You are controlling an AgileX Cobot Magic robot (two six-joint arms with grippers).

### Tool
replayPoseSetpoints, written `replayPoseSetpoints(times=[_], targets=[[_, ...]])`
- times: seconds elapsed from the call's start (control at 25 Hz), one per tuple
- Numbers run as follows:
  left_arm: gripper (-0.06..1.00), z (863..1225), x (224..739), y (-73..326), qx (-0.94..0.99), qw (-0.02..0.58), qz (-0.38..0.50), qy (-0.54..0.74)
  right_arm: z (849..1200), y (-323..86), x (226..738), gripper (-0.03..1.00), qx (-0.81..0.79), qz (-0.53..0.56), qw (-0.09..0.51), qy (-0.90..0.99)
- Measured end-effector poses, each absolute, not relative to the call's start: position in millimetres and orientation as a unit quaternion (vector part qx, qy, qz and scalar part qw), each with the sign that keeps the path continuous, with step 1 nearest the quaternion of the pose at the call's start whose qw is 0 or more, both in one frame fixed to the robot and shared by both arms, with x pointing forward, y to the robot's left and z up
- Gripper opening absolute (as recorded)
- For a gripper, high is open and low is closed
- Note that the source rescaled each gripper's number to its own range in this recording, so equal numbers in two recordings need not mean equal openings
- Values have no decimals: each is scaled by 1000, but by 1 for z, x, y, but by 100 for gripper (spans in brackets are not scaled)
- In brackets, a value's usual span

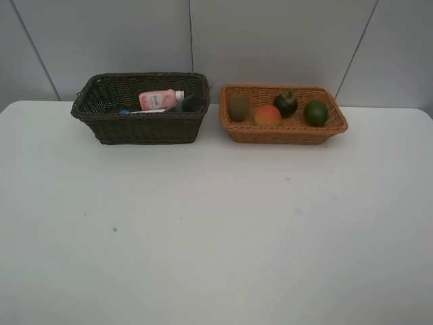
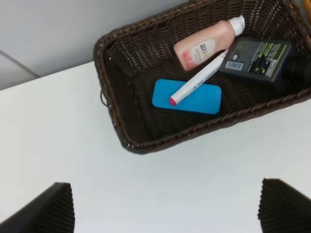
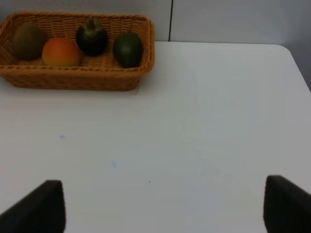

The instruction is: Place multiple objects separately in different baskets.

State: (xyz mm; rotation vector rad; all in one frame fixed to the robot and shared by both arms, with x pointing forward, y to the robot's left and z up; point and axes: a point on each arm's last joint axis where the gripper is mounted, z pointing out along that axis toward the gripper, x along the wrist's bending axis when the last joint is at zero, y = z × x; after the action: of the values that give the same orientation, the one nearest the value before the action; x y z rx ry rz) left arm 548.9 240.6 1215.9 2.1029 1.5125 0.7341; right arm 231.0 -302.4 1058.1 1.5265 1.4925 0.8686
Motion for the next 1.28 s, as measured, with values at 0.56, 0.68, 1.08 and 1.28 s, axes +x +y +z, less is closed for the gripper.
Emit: replayPoseSetpoints(times=[0.56,0.68,1.08,1.28], targets=[[100,1205,397,277,726,249,280,577,1058,-302,231,99,605,344,406,592],[100,1194,361,285,715,263,289,579,1058,-302,231,99,605,344,406,592],[100,1157,277,303,676,324,315,582,1058,-302,231,99,605,344,406,592],[100,1132,255,306,654,334,318,599,1058,-302,231,99,605,344,406,592]])
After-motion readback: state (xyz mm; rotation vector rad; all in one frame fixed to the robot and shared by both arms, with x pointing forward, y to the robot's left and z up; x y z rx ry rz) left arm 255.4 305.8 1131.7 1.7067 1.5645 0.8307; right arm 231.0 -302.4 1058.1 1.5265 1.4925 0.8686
